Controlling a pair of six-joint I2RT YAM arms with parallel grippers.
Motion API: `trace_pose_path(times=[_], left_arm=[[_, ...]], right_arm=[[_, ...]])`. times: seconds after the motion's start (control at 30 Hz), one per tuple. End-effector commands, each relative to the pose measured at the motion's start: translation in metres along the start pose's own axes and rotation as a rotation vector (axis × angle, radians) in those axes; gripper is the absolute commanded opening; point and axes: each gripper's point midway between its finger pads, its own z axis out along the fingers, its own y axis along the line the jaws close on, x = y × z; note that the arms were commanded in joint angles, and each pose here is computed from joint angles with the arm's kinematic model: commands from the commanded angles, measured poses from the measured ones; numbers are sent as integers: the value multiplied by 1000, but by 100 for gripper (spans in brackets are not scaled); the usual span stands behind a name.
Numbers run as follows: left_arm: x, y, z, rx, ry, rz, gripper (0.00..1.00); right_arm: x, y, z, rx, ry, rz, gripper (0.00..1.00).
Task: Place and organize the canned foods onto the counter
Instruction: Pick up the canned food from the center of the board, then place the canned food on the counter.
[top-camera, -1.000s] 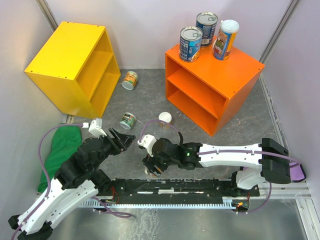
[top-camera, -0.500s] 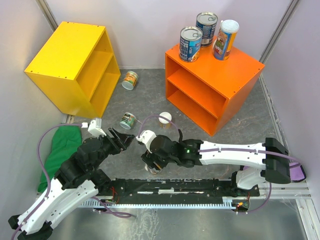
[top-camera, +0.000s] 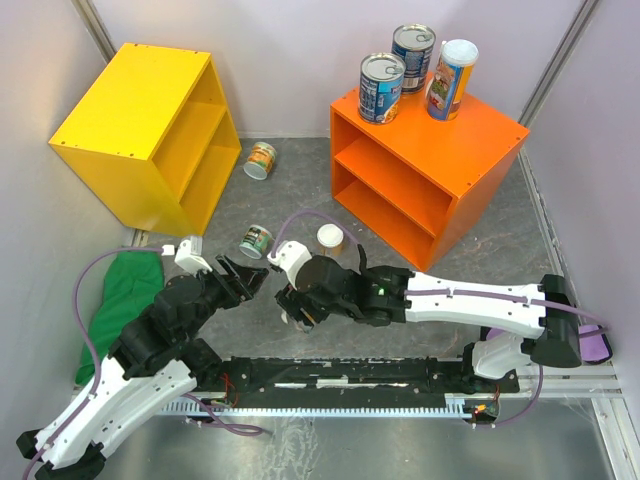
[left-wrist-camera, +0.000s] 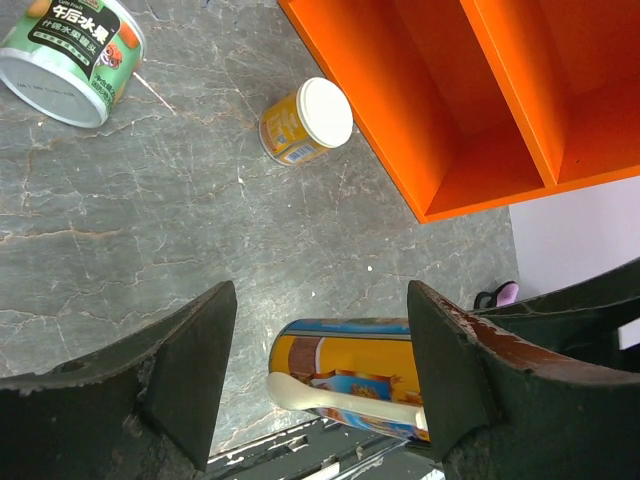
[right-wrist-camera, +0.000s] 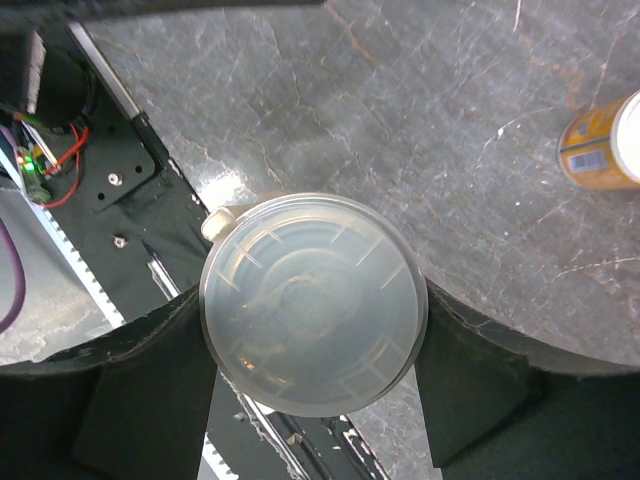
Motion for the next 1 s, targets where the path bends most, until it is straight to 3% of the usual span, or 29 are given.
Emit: trace_pose_path(times=[0.0, 0.63, 0.97], left_arm=[[-23, -14, -7, 37, -72, 30, 76], [-26, -23, -8, 58, -67, 27, 76], [-27, -28, -8, 72, -56, 26, 75]], right_arm=[[-78, -4, -35, 24, -220, 50, 7], [-165, -50, -117, 247, -353, 85, 2], [-200, -103, -160, 410, -432, 135, 2]])
